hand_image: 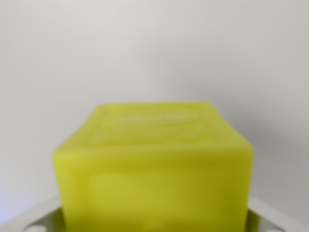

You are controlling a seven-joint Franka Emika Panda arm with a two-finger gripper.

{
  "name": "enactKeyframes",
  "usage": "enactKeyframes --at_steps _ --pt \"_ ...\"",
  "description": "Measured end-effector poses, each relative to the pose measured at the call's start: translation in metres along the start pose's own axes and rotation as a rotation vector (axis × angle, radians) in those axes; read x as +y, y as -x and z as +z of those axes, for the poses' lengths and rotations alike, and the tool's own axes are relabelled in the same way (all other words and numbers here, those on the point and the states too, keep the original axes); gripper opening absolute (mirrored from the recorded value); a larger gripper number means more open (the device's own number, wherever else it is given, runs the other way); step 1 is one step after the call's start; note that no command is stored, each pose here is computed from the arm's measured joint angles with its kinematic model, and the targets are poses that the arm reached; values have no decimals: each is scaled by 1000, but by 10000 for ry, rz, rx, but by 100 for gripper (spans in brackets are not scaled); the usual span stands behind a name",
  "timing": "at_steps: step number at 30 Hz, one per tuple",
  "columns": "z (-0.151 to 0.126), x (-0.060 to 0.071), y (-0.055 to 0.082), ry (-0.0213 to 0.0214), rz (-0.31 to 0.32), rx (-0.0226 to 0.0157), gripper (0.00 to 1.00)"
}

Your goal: Pick yellow cube

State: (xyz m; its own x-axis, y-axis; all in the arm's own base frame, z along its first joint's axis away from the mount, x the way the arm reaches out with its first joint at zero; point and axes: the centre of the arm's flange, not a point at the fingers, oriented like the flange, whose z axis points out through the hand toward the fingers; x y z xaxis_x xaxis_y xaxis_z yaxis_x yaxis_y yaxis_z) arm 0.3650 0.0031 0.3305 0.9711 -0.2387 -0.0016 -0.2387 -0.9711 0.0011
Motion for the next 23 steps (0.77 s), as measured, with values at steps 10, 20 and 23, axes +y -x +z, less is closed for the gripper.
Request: enactKeyframes --at_steps 10,20,23 --pt "-25 0 0 1 0 -1 0" --pt "-34 0 0 0 1 2 0" --pt "-34 0 0 0 1 2 0"
